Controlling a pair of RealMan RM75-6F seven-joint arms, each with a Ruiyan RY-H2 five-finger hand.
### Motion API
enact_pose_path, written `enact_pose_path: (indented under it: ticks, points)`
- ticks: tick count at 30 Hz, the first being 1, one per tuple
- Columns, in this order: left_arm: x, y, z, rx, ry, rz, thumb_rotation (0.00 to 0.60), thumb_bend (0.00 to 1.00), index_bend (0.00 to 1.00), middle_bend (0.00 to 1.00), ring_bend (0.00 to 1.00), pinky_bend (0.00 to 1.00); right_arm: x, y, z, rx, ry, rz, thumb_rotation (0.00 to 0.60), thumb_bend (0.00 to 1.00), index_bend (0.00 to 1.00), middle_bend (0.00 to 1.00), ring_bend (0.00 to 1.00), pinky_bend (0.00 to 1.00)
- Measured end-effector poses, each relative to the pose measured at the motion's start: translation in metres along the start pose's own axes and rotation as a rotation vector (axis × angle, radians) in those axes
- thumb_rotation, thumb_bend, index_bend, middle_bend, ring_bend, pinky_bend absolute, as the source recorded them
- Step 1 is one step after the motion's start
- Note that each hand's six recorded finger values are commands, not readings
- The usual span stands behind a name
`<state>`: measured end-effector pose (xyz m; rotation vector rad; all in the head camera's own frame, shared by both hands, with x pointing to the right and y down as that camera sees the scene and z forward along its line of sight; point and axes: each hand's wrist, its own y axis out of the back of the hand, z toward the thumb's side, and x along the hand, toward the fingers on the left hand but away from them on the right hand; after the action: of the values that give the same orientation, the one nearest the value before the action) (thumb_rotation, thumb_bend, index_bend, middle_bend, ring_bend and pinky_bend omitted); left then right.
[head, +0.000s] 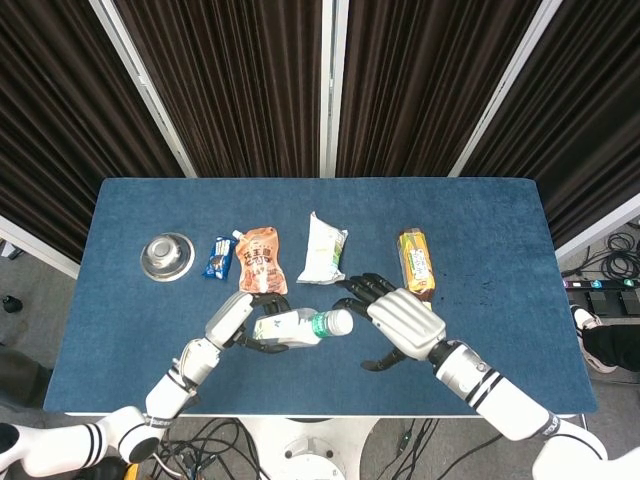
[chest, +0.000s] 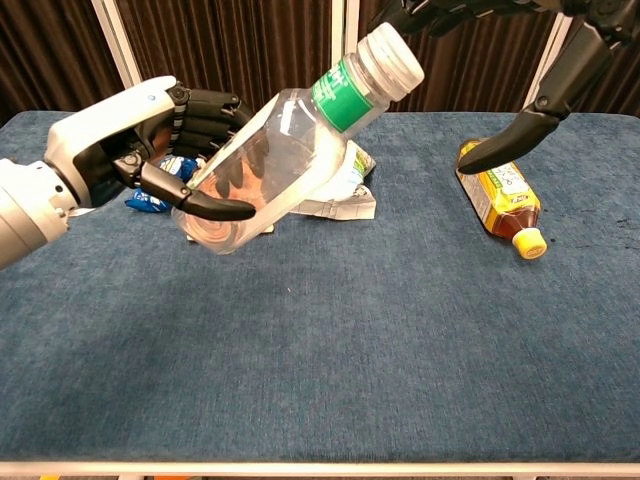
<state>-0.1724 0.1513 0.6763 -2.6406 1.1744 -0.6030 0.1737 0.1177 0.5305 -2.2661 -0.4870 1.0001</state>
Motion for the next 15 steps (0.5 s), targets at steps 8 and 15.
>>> enact_pose_path:
  ticks: [8, 15]
  points:
    - [-0.0008, -0.0031, -0.0006, -0.002, 0.000, -0.007, 0.600, 0.20, 0.62, 0.59, 0.52, 0.53, 0.0024, 0.0009, 0.0052, 0.012, 0.017, -0.008, 0.575, 0.01, 0.24, 0.05, 0.00, 0.00]
    - [-0.0007, -0.0023, -0.0024, -0.008, 0.006, -0.005, 0.600, 0.20, 0.62, 0.59, 0.52, 0.53, 0.0031, 0.0002, 0.0077, 0.016, 0.027, -0.010, 0.577, 0.02, 0.24, 0.06, 0.00, 0.00]
